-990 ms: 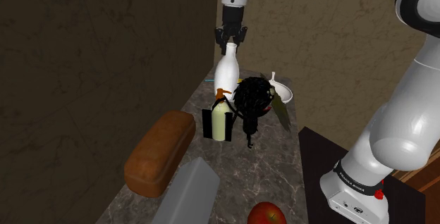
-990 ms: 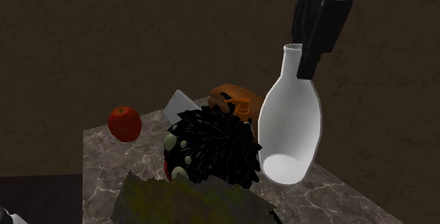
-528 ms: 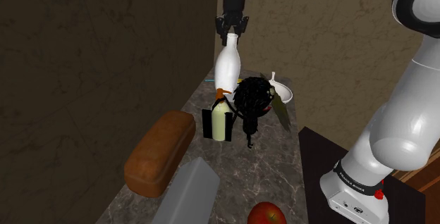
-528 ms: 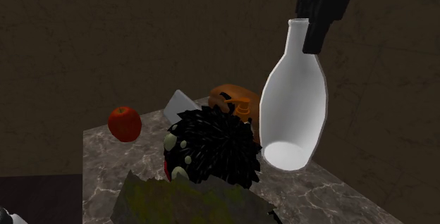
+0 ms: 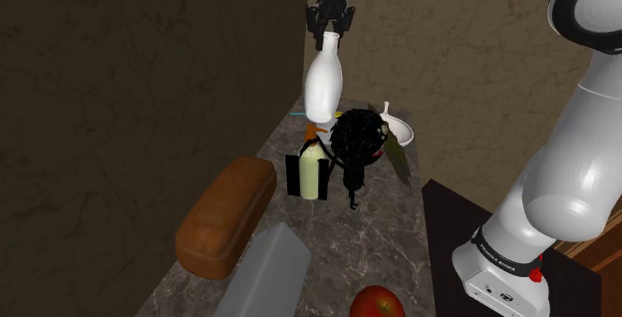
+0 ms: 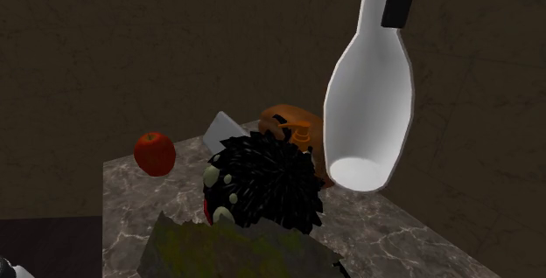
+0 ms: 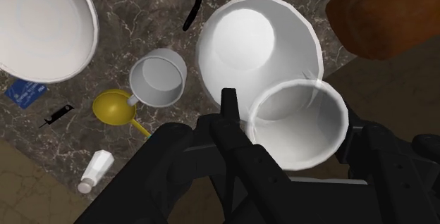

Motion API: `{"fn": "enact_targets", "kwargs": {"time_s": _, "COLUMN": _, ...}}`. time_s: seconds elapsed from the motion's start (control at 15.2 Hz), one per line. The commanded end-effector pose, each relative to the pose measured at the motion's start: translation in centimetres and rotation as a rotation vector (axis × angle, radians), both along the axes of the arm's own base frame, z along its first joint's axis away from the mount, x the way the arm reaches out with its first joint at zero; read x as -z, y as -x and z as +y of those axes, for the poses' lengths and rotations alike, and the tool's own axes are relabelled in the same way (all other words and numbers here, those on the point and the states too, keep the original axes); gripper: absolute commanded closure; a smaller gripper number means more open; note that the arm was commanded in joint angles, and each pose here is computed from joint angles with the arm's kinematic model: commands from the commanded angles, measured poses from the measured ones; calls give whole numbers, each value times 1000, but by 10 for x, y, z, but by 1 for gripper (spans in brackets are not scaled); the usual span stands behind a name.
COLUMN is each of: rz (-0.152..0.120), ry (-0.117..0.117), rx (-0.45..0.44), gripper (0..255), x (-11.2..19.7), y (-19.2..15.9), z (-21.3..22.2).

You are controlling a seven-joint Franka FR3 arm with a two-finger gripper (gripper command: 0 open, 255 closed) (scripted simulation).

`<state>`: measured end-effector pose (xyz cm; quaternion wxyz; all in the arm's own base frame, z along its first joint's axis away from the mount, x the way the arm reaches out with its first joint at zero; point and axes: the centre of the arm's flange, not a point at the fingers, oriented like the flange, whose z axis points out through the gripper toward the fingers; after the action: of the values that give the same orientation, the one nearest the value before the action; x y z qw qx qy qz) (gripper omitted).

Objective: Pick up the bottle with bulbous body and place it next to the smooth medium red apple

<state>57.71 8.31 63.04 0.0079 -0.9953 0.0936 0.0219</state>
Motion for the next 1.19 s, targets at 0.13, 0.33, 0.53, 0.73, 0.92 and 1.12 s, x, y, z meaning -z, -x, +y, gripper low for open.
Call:
{"fn": "enact_targets", "kwargs": {"time_s": 0.13, "rz": 0, "ry": 0, "rx": 0, "gripper": 255, "x": -18, "y": 31, "z": 19}}
{"fn": "enact_targets", "kwargs": {"time_s": 0.33, "rz": 0, "ry": 0, "rx": 0, "gripper": 255, "x": -33, "y": 62, "z": 38}}
{"fn": "enact_targets", "kwargs": {"time_s": 0.53, "rz": 0, "ry": 0, "rx": 0, "gripper": 255, "x": -47, "y": 94, "z": 57}}
{"fn": "enact_targets", "kwargs": {"time_s": 0.73, "rz": 0, "ry": 0, "rx": 0, "gripper": 255, "x": -62, "y": 125, "z": 76}}
{"fn": "enact_targets", "kwargs": {"time_s": 0.92, "rz": 0, "ry": 0, "rx": 0, "gripper": 255, "x": -76, "y": 157, "z": 95}}
{"fn": "enact_targets", "kwargs": {"time_s": 1.12, "rz": 0, "ry": 0, "rx": 0, "gripper": 255, "x": -91, "y": 189, "z": 114}}
